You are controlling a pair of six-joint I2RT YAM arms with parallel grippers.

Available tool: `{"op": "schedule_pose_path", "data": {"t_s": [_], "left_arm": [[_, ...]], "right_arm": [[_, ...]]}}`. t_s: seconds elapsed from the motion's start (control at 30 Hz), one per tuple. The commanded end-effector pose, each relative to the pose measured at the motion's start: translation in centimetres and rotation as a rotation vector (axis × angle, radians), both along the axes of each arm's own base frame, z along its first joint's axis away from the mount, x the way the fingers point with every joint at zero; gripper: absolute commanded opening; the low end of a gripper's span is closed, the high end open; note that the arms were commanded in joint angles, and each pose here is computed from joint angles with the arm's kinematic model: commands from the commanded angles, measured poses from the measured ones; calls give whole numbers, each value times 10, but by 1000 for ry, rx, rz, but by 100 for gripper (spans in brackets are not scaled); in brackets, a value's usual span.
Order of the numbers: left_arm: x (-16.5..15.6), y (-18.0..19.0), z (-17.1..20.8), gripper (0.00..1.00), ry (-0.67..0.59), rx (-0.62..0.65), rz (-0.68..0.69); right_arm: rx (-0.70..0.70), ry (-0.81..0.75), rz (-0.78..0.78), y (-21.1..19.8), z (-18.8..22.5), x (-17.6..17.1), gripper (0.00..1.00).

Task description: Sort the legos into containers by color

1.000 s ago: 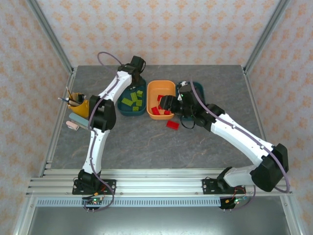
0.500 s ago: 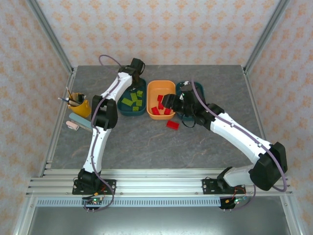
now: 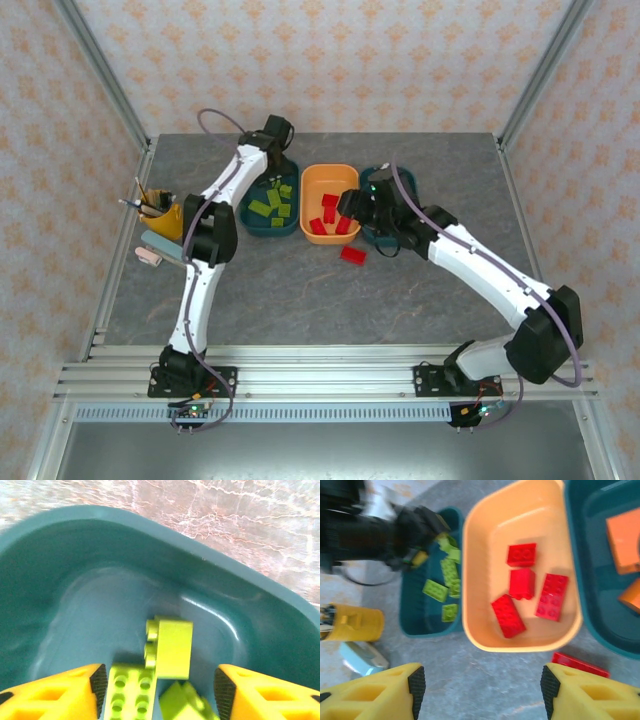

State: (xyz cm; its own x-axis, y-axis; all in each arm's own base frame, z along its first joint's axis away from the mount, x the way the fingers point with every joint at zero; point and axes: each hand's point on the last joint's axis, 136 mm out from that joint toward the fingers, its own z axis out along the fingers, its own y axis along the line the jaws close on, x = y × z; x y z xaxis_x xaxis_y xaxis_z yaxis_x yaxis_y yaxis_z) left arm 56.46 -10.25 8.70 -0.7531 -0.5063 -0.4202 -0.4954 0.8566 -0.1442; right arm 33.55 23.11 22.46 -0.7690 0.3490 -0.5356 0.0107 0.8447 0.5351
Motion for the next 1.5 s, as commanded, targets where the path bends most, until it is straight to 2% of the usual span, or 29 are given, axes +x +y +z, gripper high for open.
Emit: {"op": "schedule_pose_path", "data": {"t_s": [0.0,0.17,0.27,0.53,0.7,0.83,1.0,1.47], "left_arm": [[-21,5,96,67,-141,-39,-3],[-83,-8,130,75,-198,-86,-60],[-132,-13,130,79,-198,-97,-91],[-259,-28,98,82,-178,-165,-168],[-308,-14,93,84,-212,-203,-150],[-331,-1,97,85,-243,-219,-136],[-345,10,100,85,-260,-224,-123],[-344,7,104,85,-267,-240,-130]], "right_arm": [[-169,138,-47,-28,-36,-20,67],[-340,296,-34,-36,-79,-41,80],[-397,347,-25,-32,-101,-41,88],[-389,394,-40,-16,-149,-29,97],[-393,384,-28,-5,-162,-24,99],[-421,390,-46,-7,-176,-22,100],[-420,370,-34,-2,-186,-15,98],[-506,389,-64,-9,-204,-6,81]]}}
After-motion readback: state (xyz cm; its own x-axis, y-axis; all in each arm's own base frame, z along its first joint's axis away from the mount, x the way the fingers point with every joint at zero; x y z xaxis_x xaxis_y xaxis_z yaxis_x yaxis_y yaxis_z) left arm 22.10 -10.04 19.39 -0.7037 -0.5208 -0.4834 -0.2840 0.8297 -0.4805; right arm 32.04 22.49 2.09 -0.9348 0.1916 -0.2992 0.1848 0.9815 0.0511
